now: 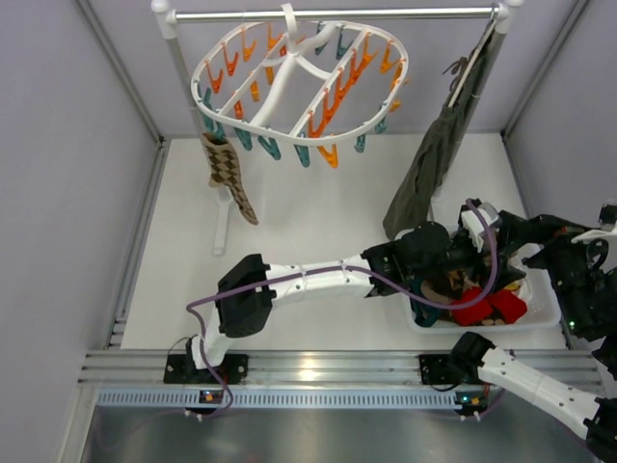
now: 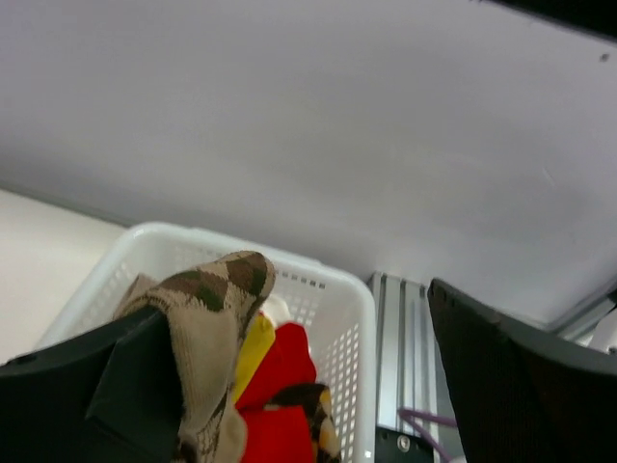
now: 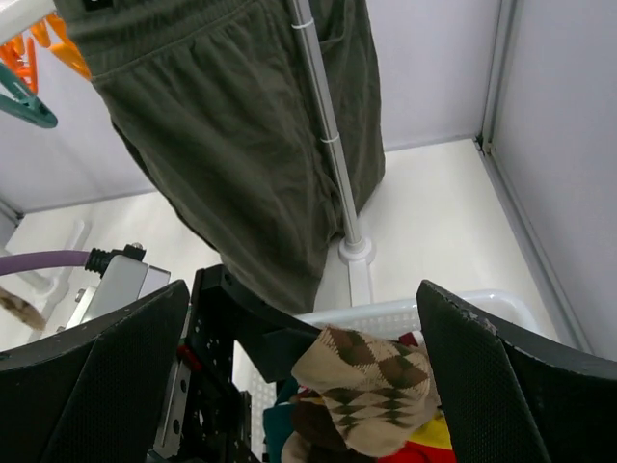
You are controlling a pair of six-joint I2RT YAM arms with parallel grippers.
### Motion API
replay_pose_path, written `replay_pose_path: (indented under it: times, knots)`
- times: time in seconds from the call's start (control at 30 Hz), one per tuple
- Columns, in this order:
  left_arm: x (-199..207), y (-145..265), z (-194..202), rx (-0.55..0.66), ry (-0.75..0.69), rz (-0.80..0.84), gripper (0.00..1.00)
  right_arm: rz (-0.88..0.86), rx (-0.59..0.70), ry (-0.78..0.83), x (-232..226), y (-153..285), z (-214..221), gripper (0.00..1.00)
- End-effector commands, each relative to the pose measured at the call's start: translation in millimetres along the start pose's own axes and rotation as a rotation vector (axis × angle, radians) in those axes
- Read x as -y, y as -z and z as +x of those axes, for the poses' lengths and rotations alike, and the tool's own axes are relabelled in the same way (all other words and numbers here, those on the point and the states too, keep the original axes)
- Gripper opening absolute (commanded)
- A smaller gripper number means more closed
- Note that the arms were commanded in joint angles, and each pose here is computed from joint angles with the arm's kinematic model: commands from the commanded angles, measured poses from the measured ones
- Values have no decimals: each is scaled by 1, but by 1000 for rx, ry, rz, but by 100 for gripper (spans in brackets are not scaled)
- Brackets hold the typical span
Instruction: Remove the socks clipped to the hanger
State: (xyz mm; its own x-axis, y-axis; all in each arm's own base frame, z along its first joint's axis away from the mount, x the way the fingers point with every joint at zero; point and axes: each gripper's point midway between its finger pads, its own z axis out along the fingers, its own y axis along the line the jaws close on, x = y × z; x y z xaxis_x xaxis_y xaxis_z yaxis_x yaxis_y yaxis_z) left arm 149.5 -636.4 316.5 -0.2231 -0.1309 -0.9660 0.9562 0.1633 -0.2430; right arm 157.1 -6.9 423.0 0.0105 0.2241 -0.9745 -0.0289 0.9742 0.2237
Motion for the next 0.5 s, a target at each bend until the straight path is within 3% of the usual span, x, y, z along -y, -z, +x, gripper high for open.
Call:
replay_pose_path:
  times: [0.0, 0.2, 0.27, 0.3, 0.37, 0.4, 0.47]
  knots:
    - [-17, 15, 69, -213, 29, -55, 98, -95, 1, -47, -23, -4, 0, 99]
    - [-16, 27, 66, -240, 28, -54, 98, -92, -18, -23, -32, -13, 7, 100]
    - [-17, 25, 76, -287, 52, -35, 98, -104, -19, -28, -36, -14, 7, 99]
    - [-22, 27, 101, -367, 64, -48, 98, -106, -19, -28, -36, -15, 7, 100]
    - [-18, 21, 100, -396, 73, -28, 98, -103, -13, -33, -36, -14, 4, 99]
    - [-20, 26, 124, -477, 88, -28, 98, -99, -13, -32, -35, -14, 4, 99]
    - [-15, 24, 125, -505, 96, -3, 98, -96, -16, -24, -34, -14, 4, 100]
